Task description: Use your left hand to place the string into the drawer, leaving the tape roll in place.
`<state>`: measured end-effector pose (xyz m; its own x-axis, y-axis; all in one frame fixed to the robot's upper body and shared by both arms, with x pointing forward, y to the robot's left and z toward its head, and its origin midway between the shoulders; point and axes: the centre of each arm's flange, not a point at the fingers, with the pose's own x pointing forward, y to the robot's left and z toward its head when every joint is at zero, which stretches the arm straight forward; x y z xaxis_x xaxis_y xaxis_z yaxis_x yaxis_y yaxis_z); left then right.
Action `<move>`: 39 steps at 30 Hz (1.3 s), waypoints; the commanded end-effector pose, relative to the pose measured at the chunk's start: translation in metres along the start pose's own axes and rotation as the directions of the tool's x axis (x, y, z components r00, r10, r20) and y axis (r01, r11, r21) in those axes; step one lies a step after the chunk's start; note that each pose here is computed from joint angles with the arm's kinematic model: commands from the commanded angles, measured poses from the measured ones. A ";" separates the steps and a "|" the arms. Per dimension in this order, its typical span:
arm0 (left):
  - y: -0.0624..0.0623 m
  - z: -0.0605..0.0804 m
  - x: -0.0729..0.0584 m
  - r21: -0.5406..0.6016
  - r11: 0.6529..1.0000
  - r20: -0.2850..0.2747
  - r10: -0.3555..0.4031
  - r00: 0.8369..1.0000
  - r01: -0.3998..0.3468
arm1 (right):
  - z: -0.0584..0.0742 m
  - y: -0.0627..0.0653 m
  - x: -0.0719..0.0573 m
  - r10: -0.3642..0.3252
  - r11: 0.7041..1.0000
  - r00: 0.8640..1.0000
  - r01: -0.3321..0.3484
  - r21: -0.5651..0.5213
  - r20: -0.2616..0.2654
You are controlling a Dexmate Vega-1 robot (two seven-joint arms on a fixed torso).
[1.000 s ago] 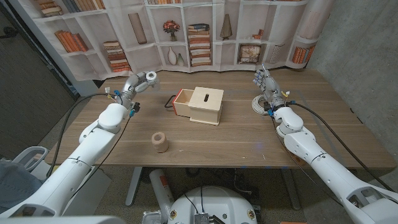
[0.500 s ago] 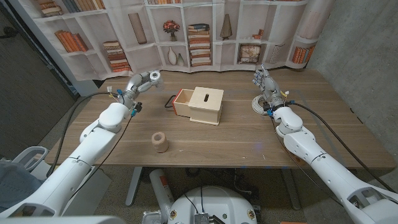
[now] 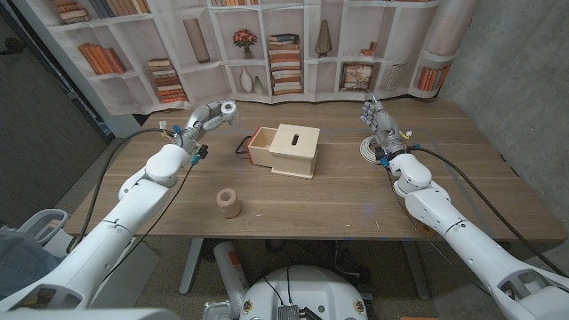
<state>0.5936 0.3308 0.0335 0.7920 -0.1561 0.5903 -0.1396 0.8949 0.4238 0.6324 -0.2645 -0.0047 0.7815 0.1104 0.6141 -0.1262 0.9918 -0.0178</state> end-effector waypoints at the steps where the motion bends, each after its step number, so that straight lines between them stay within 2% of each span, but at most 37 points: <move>1: -0.005 0.004 0.004 -0.006 0.998 0.016 -0.062 0.998 0.062 | -0.001 0.003 0.000 0.001 1.000 1.000 -0.001 -0.003 -0.003; 7: -0.008 0.007 0.003 -0.038 0.995 0.039 -0.087 0.995 0.088 | 0.002 0.003 0.000 0.001 1.000 1.000 -0.001 -0.009 0.001; 21: -0.014 0.009 0.001 -0.007 0.993 0.036 -0.114 0.993 0.114 | 0.004 0.005 0.003 0.011 1.000 1.000 -0.011 -0.017 -0.003; 26: -0.014 0.009 0.001 -0.052 0.989 0.059 -0.133 0.989 0.136 | 0.003 0.006 0.004 0.014 1.000 1.000 -0.014 -0.015 0.001; 32: -0.016 0.015 0.000 -0.015 0.989 0.064 -0.147 0.987 0.149 | 0.002 0.006 0.004 0.014 1.000 1.000 -0.014 -0.013 -0.003; 39: -0.016 0.015 0.000 0.000 0.988 0.061 -0.152 0.986 0.153 | 0.002 0.006 0.005 0.013 1.000 1.000 -0.013 -0.014 -0.001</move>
<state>0.5887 0.3131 0.0358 0.7688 -0.2996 0.5650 -0.0182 0.8729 0.4876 0.6332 -0.2591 -0.0011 0.7822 0.1220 0.6109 -0.1263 0.9913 -0.0362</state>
